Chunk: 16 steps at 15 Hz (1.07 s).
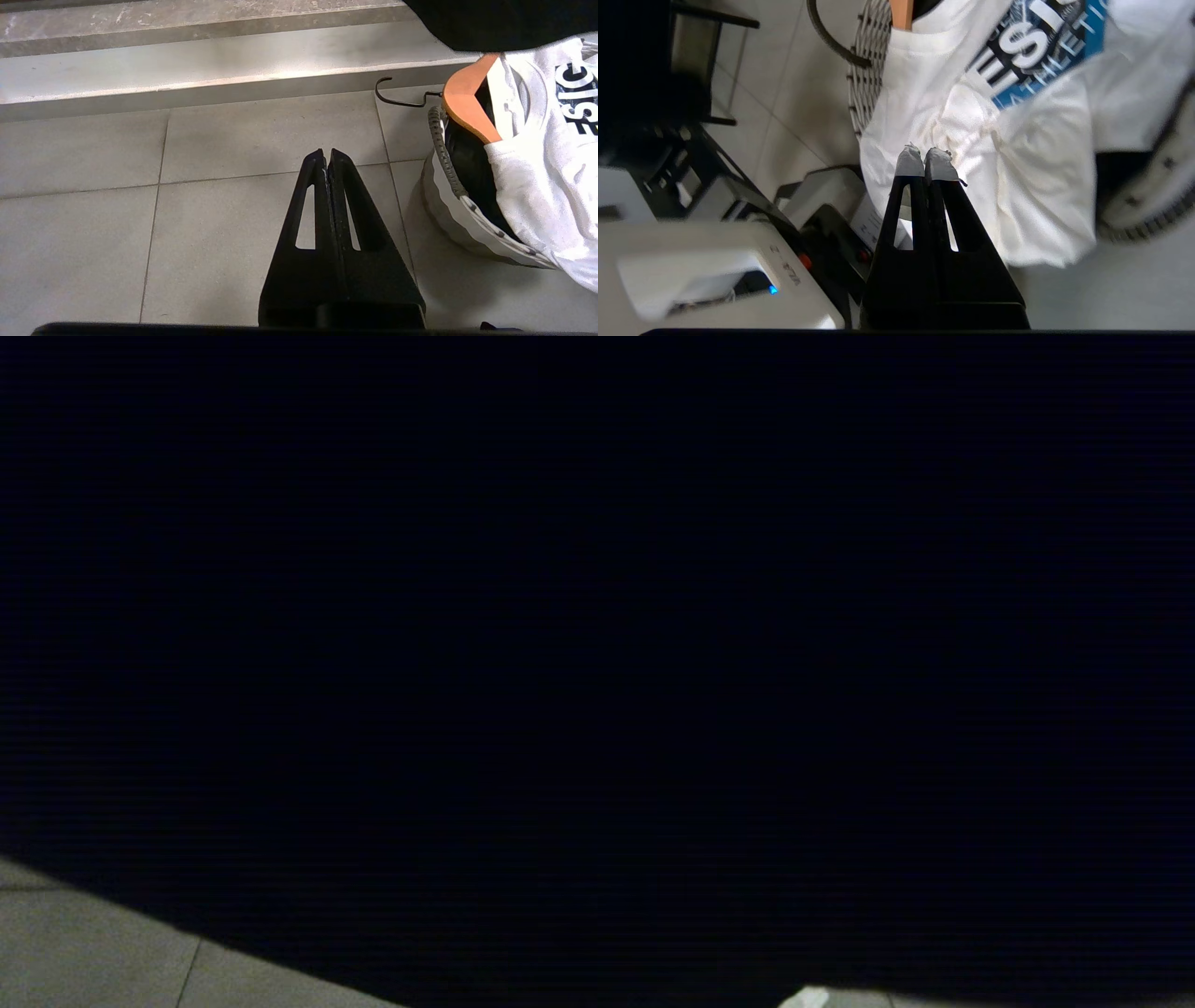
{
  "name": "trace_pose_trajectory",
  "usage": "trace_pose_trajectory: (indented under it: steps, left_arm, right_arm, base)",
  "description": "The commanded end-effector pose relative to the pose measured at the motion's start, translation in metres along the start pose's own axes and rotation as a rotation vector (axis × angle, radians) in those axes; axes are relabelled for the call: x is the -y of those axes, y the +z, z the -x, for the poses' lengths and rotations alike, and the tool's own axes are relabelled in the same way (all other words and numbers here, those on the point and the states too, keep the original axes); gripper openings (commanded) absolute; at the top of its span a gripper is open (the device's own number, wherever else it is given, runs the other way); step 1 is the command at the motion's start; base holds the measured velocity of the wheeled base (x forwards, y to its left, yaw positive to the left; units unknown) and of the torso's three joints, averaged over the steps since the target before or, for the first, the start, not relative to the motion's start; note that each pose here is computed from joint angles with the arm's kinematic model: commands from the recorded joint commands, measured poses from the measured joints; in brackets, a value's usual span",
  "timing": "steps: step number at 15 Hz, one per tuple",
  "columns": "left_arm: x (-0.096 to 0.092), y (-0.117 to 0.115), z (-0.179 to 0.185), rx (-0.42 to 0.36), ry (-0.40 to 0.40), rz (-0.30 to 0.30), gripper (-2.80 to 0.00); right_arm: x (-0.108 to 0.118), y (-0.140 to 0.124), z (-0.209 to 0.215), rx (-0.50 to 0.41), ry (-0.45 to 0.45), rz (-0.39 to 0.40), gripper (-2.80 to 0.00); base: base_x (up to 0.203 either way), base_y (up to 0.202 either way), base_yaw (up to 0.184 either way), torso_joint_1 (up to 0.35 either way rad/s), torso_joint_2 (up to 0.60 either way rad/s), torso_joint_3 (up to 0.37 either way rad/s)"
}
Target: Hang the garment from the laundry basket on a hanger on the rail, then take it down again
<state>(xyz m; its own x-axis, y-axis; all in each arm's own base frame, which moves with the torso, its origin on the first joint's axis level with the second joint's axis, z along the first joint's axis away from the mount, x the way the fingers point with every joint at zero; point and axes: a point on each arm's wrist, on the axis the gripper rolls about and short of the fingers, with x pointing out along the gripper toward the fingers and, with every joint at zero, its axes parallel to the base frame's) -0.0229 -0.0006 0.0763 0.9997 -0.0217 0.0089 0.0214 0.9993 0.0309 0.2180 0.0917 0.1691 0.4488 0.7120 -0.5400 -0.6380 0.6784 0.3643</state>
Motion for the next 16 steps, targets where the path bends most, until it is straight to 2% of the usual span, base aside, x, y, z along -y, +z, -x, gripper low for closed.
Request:
trace_pose_trajectory:
  steps: [1, 11, 16]
  left_arm:
    - [0.000, -0.001, 0.000, -0.001, 0.000, 0.000, -2.80]
    - [0.000, -0.001, 0.000, -0.001, 0.000, 0.000, -2.80]
    - [0.000, -0.001, 0.000, -0.001, 0.000, 0.000, -2.80]
  right_arm:
    - [0.007, 0.006, -0.020, -0.008, 0.015, 0.005, -2.80]
    - [0.020, 0.027, -0.077, -0.024, -0.052, 0.037, -2.80]
    - [-0.003, 0.019, -0.128, -0.114, -0.043, 0.091, -2.80]
  base:
    - [0.000, 0.000, 0.000, 0.000, 0.00, 0.000]
    - [0.000, 0.000, 0.000, 0.000, 0.00, 0.000]
    - [0.000, 0.000, 0.000, 0.000, 0.00, 0.000]
